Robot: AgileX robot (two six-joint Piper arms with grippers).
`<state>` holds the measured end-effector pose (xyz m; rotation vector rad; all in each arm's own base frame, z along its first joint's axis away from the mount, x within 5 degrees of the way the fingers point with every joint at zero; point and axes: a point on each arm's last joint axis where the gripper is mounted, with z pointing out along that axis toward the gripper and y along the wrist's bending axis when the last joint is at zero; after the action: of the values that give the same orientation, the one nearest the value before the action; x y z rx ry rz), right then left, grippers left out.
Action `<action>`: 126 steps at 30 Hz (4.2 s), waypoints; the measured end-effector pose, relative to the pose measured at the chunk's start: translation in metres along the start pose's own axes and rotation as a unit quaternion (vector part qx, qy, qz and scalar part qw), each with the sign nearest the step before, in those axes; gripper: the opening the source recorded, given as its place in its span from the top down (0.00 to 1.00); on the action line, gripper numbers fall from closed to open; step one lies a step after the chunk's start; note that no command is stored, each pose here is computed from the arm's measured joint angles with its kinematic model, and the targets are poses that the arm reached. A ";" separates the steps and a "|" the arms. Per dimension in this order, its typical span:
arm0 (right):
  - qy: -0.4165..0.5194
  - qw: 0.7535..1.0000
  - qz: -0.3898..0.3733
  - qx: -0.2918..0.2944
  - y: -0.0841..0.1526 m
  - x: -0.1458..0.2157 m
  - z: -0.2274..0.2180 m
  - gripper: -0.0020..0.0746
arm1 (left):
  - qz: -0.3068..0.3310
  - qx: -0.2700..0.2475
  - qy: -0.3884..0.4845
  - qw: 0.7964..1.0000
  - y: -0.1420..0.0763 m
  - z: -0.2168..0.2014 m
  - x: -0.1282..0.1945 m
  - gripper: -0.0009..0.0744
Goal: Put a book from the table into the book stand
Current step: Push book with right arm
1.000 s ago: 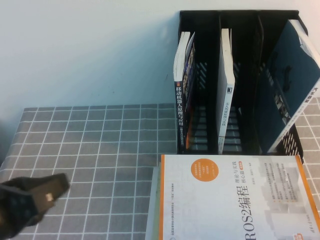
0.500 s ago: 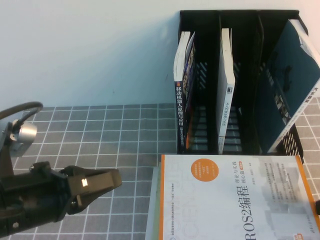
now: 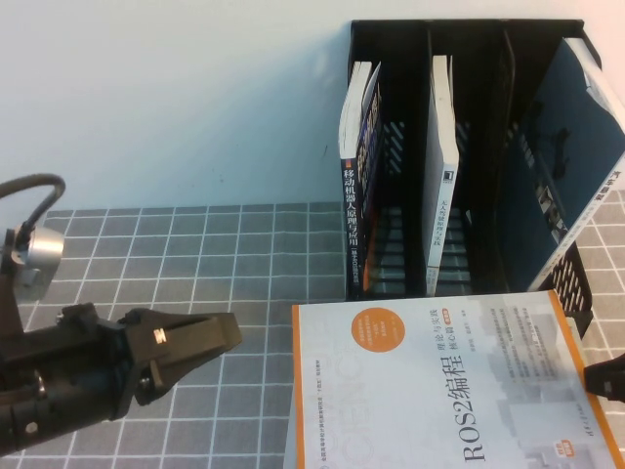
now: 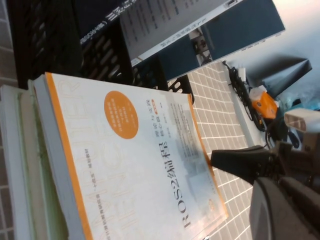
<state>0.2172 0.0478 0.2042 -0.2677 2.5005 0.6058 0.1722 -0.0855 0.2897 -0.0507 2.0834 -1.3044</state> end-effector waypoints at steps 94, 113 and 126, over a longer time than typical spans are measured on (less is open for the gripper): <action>-0.081 0.991 -0.090 -0.048 0.037 -0.020 -0.007 0.98 | -0.241 0.009 0.172 0.955 0.159 0.085 -0.028 0.33; 0.081 0.995 -0.048 -0.036 0.019 -0.011 0.027 0.98 | -0.247 0.011 0.169 0.954 0.158 0.085 -0.028 0.33; 0.038 0.995 -0.054 -0.069 0.025 -0.019 0.030 0.98 | -0.248 0.009 0.172 0.953 0.159 0.085 -0.028 0.33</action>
<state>0.2394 0.0849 0.2009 -0.4842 2.5010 0.7373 0.2891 -0.0632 0.1514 -0.3856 2.4534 -1.7267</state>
